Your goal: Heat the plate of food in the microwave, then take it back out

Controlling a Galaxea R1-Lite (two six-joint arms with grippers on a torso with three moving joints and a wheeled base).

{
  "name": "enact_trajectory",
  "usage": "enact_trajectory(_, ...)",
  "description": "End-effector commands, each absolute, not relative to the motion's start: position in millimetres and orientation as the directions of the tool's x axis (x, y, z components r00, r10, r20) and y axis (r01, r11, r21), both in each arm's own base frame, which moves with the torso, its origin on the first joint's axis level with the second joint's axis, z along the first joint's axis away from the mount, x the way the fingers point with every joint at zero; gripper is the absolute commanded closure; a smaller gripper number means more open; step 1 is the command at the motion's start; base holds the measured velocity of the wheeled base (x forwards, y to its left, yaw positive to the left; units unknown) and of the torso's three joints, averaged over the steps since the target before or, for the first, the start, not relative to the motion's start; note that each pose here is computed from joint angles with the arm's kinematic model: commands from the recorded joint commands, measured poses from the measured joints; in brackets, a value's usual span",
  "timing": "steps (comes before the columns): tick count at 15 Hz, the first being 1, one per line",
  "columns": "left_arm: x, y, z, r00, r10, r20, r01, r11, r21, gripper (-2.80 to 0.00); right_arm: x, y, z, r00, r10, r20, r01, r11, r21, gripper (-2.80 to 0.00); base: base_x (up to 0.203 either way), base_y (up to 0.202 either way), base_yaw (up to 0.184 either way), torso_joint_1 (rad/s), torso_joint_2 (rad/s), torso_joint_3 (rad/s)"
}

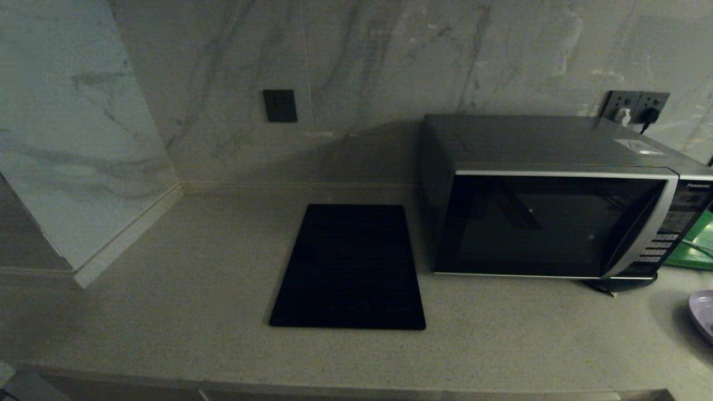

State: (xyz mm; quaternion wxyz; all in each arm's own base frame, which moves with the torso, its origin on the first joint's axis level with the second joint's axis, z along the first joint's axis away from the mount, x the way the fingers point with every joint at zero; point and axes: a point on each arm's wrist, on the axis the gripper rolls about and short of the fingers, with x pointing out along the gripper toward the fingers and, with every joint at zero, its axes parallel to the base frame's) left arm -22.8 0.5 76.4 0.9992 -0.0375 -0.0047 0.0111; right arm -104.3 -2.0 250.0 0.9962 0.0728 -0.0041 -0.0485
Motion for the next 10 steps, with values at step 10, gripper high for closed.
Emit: enact_trajectory(10, -23, 1, 76, 1.000, 0.023, 0.009, -0.022, 0.997, -0.075, 0.00, -84, -2, 138, 0.986, -0.094, -0.139, 0.115, 0.983, 0.147, 0.00, 0.000, 0.000, 0.000, 0.000, 0.00, 0.000)
